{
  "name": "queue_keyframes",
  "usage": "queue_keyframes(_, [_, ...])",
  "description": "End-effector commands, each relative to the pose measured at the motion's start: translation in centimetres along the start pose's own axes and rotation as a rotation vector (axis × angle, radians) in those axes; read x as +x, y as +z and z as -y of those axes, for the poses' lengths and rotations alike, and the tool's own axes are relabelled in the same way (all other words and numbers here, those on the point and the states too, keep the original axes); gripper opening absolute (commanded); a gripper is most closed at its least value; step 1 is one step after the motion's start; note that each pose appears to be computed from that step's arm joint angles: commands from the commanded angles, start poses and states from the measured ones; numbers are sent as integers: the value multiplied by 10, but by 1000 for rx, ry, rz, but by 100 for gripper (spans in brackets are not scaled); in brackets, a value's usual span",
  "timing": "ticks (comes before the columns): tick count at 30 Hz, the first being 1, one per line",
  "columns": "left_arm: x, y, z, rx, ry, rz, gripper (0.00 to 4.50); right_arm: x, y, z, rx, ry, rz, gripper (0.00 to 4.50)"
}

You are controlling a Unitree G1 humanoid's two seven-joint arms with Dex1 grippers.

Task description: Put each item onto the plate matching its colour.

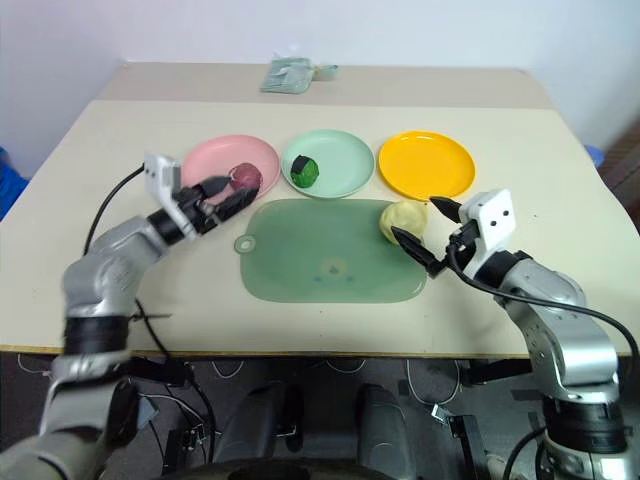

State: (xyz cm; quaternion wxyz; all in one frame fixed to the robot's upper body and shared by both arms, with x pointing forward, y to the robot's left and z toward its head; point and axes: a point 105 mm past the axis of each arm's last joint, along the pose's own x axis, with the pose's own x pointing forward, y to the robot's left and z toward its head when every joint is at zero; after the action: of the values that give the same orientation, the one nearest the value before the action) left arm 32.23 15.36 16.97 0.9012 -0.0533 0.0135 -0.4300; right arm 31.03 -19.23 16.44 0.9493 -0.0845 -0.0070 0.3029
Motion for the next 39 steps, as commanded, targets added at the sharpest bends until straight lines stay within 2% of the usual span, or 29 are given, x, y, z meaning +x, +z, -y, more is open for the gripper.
queue_keyframes(1, [-16,9,32,85,-138,-15,447,12,0,5,-23,7,23,450])
queue_keyframes(6, [-40,1,44,116,-170,-72,447,33,-16,22,-9,-39,2,450])
queue_keyframes(15, [-39,0,54,131,-136,-55,447,43,-40,17,5,33,-86,450])
queue_keyframes(18, [-40,0,52,140,-112,-51,450,47,-41,17,18,38,-88,366])
queue_keyframes(20, [-40,0,51,143,-102,-47,450,48,-40,17,20,40,-87,295])
queue_keyframes(21, [-41,0,51,144,-99,-46,450,49,-39,17,20,43,-85,281])
queue_keyframes(25, [-43,-1,50,148,-86,-44,450,52,-29,17,8,47,-63,236])
queue_keyframes(34, [-42,-1,50,153,-55,-16,450,75,33,38,-24,34,110,236])
queue_keyframes(39, [-43,0,50,162,-29,-1,450,94,59,73,-81,-50,165,236])
